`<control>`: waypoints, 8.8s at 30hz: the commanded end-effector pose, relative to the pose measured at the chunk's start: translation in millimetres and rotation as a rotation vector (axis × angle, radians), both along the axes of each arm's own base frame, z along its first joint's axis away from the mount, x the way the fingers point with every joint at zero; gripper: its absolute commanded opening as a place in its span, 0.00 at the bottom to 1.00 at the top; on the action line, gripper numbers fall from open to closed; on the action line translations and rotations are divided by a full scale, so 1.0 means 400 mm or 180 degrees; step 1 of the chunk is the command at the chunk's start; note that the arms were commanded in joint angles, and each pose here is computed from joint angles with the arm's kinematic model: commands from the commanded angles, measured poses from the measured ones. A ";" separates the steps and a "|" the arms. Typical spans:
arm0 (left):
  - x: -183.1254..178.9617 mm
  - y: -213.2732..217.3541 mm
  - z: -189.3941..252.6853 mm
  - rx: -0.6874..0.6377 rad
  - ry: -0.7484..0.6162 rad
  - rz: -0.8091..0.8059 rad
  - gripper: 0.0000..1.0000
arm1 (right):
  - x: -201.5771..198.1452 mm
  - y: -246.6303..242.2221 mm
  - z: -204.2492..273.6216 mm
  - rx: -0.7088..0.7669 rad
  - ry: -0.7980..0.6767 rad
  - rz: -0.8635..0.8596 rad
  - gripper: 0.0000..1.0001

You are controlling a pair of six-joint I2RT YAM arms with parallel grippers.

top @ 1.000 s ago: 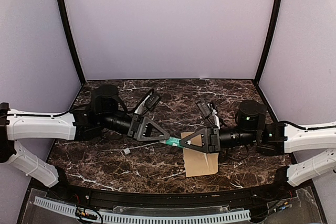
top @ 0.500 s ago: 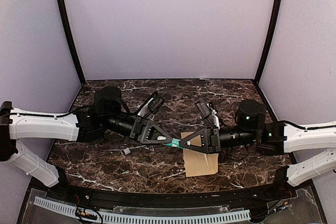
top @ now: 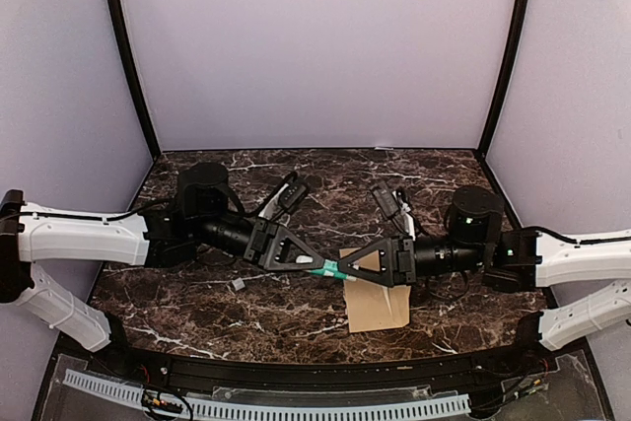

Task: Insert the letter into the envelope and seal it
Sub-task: Unscrew the solid glue.

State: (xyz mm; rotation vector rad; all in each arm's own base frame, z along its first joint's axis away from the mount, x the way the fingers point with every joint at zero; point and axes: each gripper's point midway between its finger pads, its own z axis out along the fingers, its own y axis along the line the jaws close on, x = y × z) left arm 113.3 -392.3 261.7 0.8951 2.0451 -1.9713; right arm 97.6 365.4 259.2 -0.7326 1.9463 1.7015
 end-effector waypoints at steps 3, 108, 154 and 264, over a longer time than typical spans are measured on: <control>0.000 0.018 0.060 -0.0246 -0.0149 0.0183 0.00 | 0.017 -0.035 0.062 0.0266 -0.0202 -0.0234 0.63; -0.060 0.067 0.121 -0.0236 0.0627 0.0226 0.00 | -0.087 -0.045 0.151 0.0554 -0.1762 -0.0149 0.65; -0.088 0.054 0.115 -0.0219 0.0627 0.0049 0.00 | -0.105 0.022 0.149 0.0586 -0.1615 0.0124 0.14; -0.096 0.093 0.097 -0.0060 0.0848 0.0224 0.00 | -0.133 0.029 0.128 0.0629 -0.2545 0.0178 0.53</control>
